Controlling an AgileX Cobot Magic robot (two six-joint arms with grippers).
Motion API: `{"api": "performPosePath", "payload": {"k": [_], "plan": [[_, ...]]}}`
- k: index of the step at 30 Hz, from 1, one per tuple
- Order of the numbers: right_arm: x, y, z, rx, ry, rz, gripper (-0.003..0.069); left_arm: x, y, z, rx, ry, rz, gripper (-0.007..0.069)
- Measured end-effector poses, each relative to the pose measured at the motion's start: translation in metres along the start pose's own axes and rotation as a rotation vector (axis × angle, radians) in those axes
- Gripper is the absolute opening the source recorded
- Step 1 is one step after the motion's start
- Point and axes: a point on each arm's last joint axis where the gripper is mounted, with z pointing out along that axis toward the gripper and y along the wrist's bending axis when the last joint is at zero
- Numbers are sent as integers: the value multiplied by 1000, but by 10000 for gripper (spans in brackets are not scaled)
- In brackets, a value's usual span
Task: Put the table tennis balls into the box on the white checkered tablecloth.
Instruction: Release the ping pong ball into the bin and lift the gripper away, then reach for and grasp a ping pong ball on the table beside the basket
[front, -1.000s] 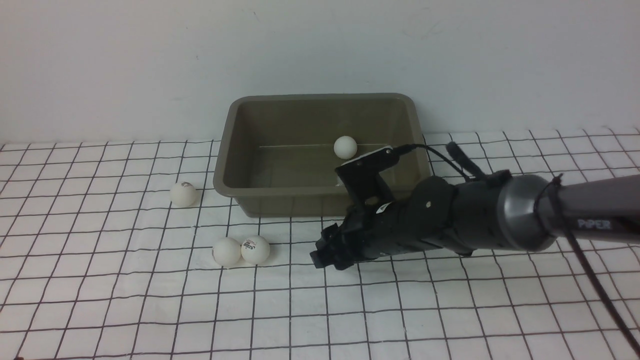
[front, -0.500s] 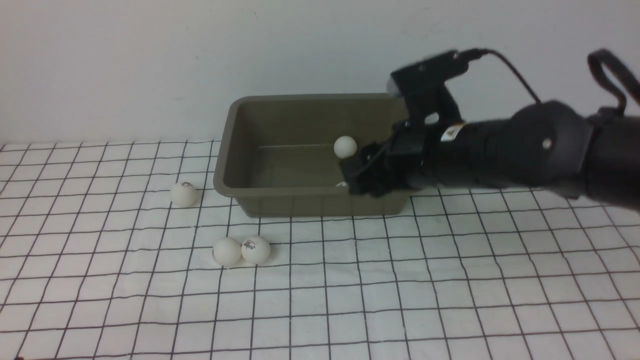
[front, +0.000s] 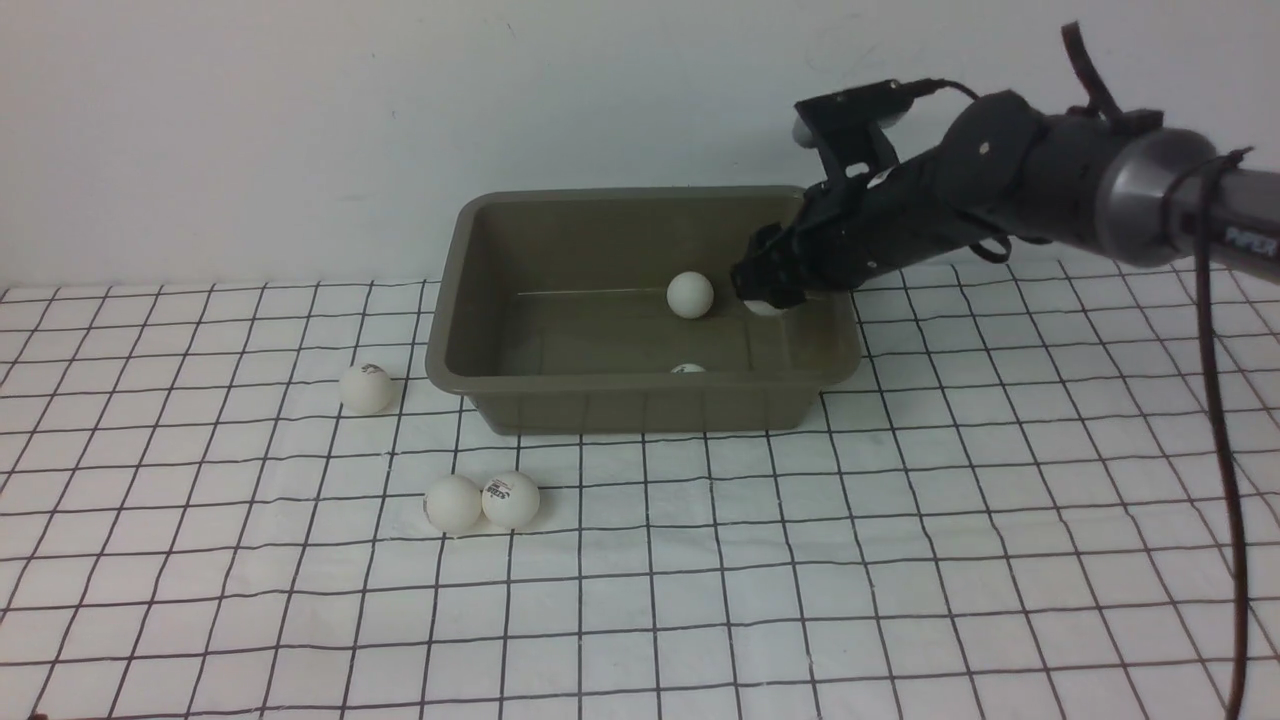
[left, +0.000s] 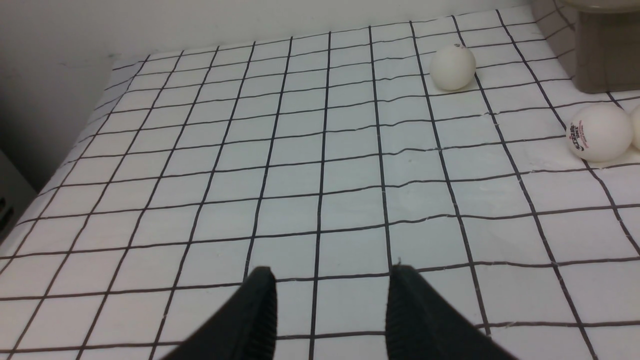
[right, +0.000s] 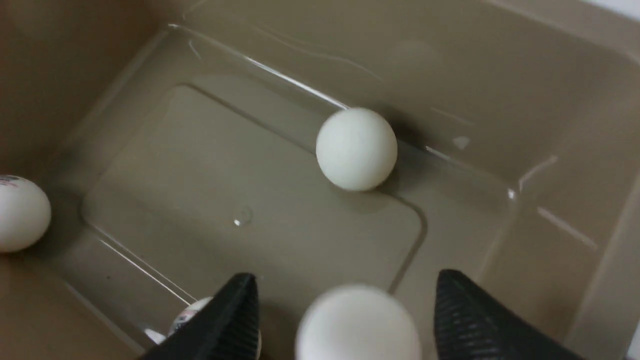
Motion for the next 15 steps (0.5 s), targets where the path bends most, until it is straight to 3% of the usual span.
{"api": "performPosePath", "payload": {"k": [9, 15], "plan": [[-39, -2, -51, 29, -69, -79, 496, 0, 0, 0, 0, 0, 0, 279], [-78, -12, -183, 206, -237, -157, 496, 0, 0, 0, 0, 0, 0, 279]]}}
